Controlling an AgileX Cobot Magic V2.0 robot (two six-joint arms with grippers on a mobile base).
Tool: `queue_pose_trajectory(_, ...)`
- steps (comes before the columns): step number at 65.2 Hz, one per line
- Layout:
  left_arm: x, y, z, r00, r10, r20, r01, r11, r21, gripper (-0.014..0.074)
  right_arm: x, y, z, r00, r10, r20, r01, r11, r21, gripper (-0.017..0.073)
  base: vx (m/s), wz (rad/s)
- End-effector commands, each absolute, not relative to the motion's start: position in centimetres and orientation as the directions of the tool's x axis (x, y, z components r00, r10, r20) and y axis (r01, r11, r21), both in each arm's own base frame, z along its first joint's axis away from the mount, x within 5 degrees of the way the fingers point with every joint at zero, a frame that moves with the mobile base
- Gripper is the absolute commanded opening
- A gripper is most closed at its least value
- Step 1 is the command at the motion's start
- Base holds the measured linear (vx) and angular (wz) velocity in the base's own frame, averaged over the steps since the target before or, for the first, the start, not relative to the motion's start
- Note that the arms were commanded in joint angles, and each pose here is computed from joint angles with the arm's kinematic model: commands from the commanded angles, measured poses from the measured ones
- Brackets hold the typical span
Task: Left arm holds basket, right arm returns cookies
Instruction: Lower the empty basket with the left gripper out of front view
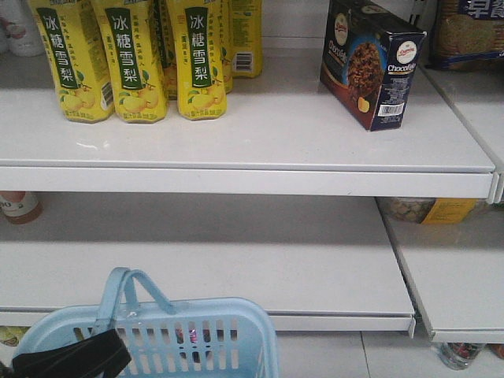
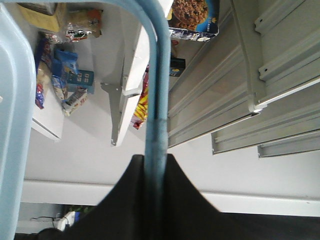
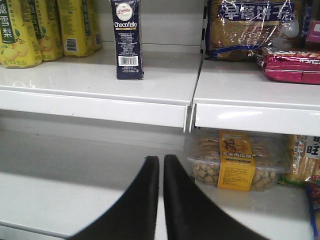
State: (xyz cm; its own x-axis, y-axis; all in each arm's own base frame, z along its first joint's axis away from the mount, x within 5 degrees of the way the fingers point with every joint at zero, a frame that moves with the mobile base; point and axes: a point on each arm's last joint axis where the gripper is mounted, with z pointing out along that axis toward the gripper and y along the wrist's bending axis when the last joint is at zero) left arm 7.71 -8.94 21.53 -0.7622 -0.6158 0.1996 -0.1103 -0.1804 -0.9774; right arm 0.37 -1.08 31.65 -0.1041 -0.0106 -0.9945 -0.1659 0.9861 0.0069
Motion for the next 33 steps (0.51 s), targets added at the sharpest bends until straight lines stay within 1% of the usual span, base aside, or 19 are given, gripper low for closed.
queue_pose_trajectory(1, 7.5, -8.2, 22.8, -0.759, -0.635, 0.145, 0.008, -0.232, -0.973, 0.0, 0.4, -1.0, 32.9, -0.031, -0.006, -1.0, -0.169, 0.986, 0.0, -0.001, 0.0, 0.0)
queue_pose_trajectory(15, 7.2, -6.5, 23.0, -0.672, -0.74, -0.03, 0.158, -0.104, -0.982, 0.0, 0.4, -1.0, 32.9, -0.031, -0.006, -1.0, -0.169, 0.986, 0.0, -0.001, 0.0, 0.0)
queue_pose_trajectory(24, 7.1, -5.7, 22.9, -0.607, -0.787, -0.106, 0.204, -0.026, -0.979, 0.0, 0.4, -1.0, 32.9, -0.031, -0.006, -1.0, -0.169, 0.986, 0.0, -0.001, 0.0, 0.0)
queue_pose_trajectory(33, 7.2, -5.0, 22.7, -0.539, -0.826, -0.166, 0.225, 0.048, -0.973, 0.0, 0.4, -1.0, 32.9, -0.03, -0.005, -1.0, -0.169, 0.986, 0.0, -0.001, 0.0, 0.0)
